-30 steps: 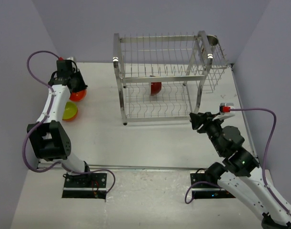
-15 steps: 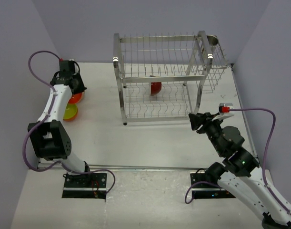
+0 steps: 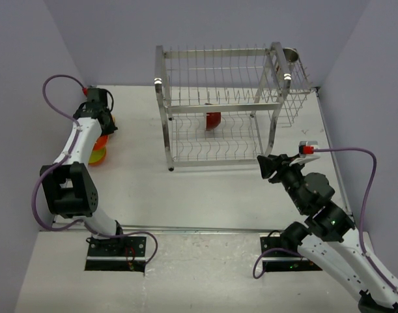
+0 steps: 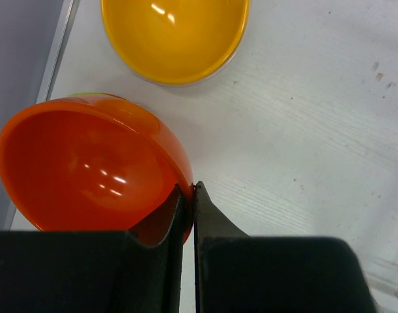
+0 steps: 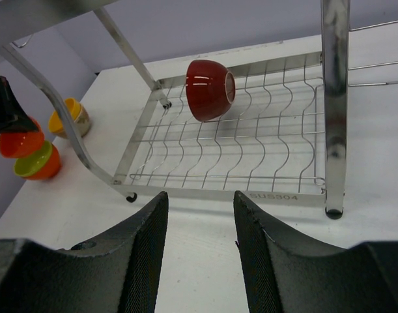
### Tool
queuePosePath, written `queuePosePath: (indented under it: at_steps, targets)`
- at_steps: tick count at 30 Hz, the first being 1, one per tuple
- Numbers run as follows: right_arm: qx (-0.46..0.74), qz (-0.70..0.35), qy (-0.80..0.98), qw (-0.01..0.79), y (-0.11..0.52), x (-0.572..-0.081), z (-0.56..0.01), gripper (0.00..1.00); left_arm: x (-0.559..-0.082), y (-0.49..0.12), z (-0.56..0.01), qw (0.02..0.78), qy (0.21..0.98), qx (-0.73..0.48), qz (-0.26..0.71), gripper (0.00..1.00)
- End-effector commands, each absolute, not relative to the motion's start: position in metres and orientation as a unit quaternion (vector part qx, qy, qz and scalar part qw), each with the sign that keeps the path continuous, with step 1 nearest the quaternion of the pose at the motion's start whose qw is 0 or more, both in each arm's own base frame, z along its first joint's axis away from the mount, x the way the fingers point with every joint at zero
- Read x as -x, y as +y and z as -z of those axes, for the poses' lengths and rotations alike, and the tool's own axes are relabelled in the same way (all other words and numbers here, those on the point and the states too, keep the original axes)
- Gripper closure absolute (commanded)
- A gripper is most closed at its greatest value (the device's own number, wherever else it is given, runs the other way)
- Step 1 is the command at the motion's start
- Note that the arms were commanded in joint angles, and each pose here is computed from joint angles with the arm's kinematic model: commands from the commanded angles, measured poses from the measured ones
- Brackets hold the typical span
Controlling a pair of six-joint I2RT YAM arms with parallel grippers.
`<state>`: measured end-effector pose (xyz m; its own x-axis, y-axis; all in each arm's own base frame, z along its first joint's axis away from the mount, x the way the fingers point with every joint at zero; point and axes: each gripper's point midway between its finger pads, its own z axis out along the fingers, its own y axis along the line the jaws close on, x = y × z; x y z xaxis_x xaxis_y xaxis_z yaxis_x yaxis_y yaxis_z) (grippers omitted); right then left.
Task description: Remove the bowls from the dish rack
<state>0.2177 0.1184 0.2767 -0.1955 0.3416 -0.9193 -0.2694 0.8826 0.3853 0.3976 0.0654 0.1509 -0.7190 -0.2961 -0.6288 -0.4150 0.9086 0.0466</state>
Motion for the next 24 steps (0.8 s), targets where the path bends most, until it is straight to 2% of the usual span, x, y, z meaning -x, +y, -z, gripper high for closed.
queuePosePath:
  at_steps: [1, 11, 24]
  targets:
    - [-0.013, -0.261, 0.717, 0.646, 0.123, -0.214, -0.289, 0.54, -0.390, 0.078, -0.161, 0.332, 0.913, 0.201, -0.124, 1.00]
    - [-0.012, -0.267, 0.713, 0.649, 0.123, -0.211, -0.290, 0.54, -0.379, 0.097, -0.127, 0.302, 0.919, 0.219, -0.129, 1.00]
    - [-0.014, -0.263, 0.713, 0.650, 0.122, -0.211, -0.289, 0.54, -0.392, 0.104, -0.114, 0.290, 0.922, 0.226, -0.122, 1.00]
